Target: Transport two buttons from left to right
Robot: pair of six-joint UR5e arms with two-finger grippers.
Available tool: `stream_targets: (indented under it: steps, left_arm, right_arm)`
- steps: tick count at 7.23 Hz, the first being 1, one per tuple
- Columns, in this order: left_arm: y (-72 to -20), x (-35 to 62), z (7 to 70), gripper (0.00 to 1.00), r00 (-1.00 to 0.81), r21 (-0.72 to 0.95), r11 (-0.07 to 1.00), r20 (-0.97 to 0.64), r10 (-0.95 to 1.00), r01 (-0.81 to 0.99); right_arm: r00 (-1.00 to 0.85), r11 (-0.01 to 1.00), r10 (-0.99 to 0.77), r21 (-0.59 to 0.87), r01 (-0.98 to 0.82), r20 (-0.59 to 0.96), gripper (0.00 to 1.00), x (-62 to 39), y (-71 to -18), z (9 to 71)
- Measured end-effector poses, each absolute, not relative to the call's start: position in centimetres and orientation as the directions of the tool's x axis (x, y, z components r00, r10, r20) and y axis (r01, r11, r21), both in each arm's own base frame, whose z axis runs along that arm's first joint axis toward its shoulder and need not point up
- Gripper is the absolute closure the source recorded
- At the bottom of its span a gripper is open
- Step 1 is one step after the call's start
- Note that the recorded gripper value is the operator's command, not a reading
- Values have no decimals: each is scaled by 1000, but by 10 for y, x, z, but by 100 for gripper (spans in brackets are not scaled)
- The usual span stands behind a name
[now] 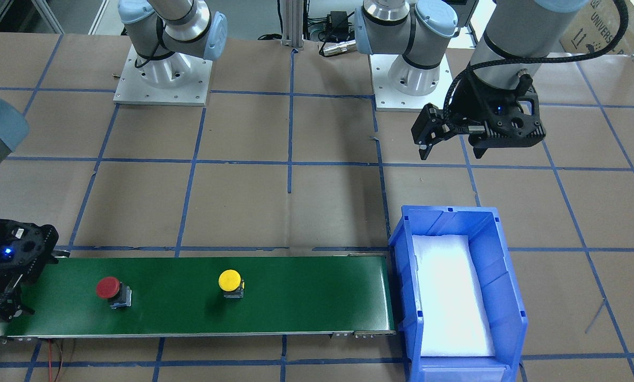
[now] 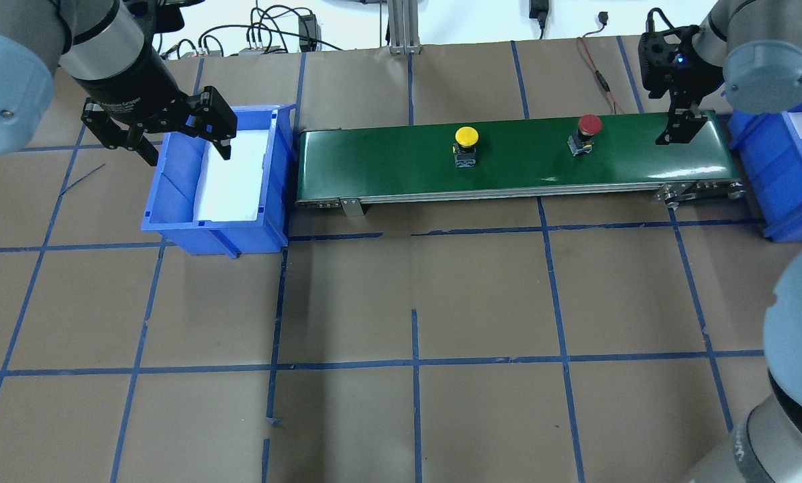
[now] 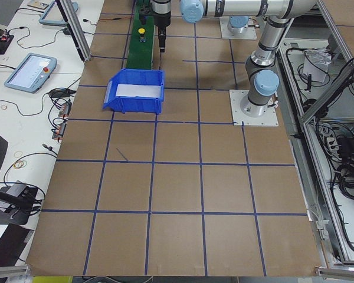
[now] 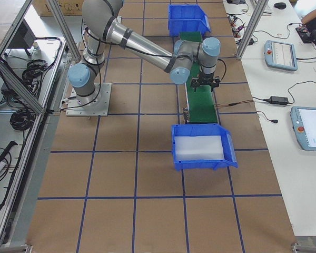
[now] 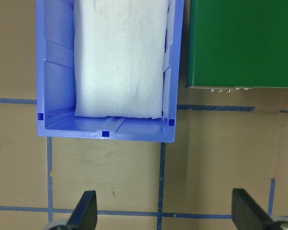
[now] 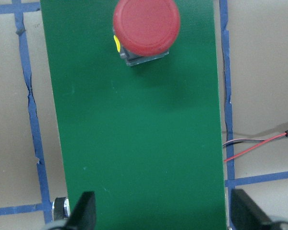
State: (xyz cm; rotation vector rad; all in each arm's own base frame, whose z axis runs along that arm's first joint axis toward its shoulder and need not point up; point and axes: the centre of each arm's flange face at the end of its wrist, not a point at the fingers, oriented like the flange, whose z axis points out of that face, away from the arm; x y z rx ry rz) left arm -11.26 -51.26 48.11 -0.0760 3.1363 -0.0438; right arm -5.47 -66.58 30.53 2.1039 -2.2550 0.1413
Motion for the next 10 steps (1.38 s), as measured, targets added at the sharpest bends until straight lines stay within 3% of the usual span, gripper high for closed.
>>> stream_targets:
  steps: [10]
  left_arm:
    - [-513,-111,482,0,-999,-31,998,-1,-53,-53]
  right_arm:
    - [-18,16,-996,-24,-1000,87,3,-58,-672,295]
